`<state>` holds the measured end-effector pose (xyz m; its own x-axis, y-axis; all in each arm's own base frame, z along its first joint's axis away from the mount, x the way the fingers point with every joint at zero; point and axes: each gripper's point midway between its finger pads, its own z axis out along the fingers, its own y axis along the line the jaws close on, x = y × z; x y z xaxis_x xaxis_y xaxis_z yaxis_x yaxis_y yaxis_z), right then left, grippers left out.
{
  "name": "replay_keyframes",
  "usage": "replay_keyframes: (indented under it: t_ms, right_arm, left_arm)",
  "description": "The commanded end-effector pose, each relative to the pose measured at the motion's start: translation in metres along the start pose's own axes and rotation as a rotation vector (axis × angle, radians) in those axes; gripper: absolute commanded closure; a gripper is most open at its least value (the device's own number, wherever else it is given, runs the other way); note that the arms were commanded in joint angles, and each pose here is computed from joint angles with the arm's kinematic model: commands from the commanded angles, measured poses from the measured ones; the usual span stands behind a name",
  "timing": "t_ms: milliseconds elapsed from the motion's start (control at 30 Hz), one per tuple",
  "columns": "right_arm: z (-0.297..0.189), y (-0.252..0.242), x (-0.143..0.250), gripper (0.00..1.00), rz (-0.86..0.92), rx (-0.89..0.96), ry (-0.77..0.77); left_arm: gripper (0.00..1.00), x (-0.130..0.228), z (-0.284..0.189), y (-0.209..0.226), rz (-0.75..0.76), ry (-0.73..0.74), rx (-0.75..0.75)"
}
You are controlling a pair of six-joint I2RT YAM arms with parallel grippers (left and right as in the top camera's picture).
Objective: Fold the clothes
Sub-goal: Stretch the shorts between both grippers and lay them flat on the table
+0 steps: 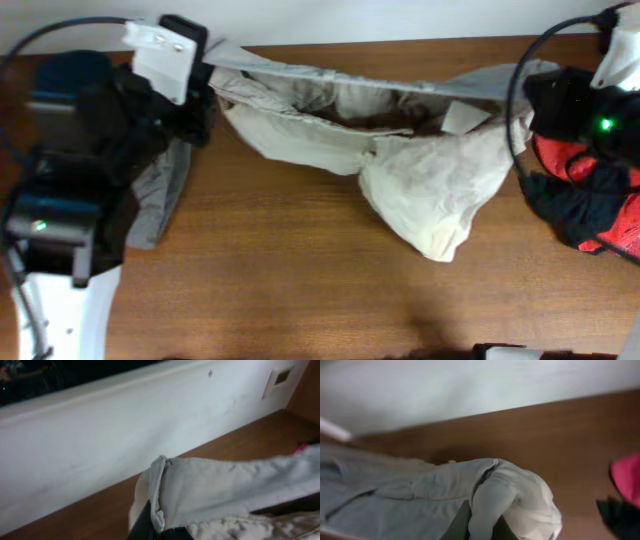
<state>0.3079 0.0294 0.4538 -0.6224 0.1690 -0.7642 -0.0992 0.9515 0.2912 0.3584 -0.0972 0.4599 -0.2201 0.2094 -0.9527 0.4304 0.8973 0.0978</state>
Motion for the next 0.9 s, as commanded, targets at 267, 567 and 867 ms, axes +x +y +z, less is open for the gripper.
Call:
replay_keyframes:
  t_ms: [267,567,867]
  right_arm:
    - [-0.100,0.006,-0.040,0.96,-0.050,0.118,-0.393]
    - [-0.144,0.009,-0.024,0.96,0.006,0.155,-0.478]
    - [-0.150,0.007,0.011,0.96,0.076,0.160,-0.400]
  left_arm:
    - [1.00,-0.104,-0.119,0.030,0.035,-0.299,-0.262]
    - [1.00,-0.103,-0.150,0.014,0.045,-0.322,-0.234]
    - [1.00,-0.079,-0.195,-0.013,0.013,-0.298,-0.183]
